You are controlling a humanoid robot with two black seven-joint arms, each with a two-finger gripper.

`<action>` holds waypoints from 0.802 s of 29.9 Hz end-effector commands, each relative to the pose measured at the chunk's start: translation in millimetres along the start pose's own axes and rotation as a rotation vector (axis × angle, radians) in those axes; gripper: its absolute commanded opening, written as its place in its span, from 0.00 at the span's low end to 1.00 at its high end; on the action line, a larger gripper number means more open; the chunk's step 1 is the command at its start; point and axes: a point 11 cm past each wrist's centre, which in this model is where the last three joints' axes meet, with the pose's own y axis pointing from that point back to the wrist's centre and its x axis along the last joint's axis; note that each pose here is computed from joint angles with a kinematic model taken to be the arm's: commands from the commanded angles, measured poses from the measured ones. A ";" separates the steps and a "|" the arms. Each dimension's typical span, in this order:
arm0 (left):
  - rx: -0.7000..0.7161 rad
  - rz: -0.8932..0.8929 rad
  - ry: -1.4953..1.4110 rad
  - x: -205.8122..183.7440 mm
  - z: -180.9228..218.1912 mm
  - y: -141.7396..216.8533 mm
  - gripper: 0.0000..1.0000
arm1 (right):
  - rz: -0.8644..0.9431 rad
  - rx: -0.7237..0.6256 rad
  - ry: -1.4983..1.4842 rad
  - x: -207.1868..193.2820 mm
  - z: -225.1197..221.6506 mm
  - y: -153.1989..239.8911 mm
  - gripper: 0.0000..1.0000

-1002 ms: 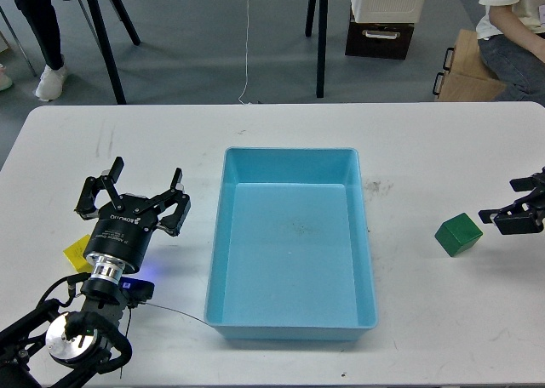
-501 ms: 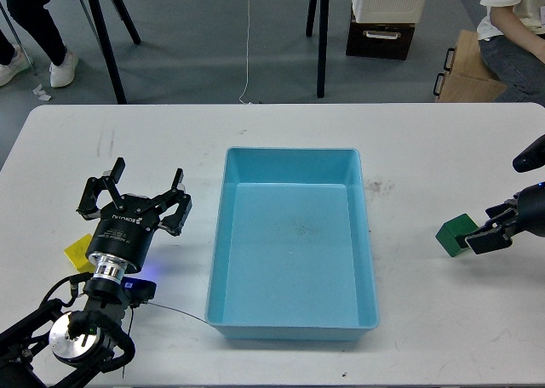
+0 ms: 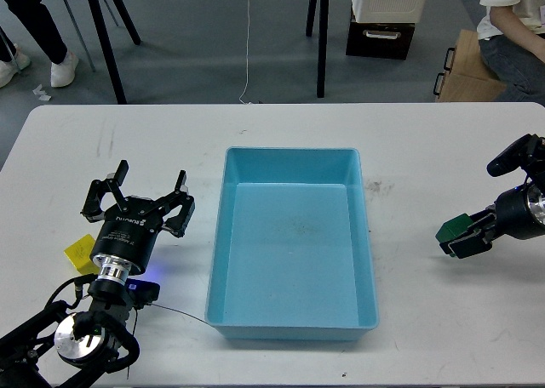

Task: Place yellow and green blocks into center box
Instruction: 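Lower the right gripper onto the green cube and close it, then lift the green cube and carry it over the blue bin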

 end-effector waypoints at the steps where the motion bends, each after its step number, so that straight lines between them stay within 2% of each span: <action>1: -0.005 0.009 -0.008 3.2 2.5 0.3 1.00 | 0.005 -0.005 0.002 2.8 1.2 -2.9 0.95; 9: -0.007 0.008 -0.010 3.5 3.6 0.0 1.00 | 0.013 -0.003 0.018 7.8 -1.0 -13.7 0.87; 14: -0.007 0.007 -0.010 3.7 4.1 0.6 1.00 | 0.014 0.002 0.038 8.3 -3.9 -18.7 0.76; 17: -0.007 0.009 -0.011 3.8 4.1 0.6 1.00 | 0.013 0.000 0.040 7.9 -3.8 -18.4 0.66; 21: -0.008 0.008 -0.011 3.6 4.5 0.4 1.00 | 0.002 -0.006 0.045 4.5 -2.0 -16.6 0.63; 24: -0.007 0.009 -0.011 3.8 4.1 0.6 1.00 | -0.026 -0.023 0.076 -0.5 0.1 -16.9 0.49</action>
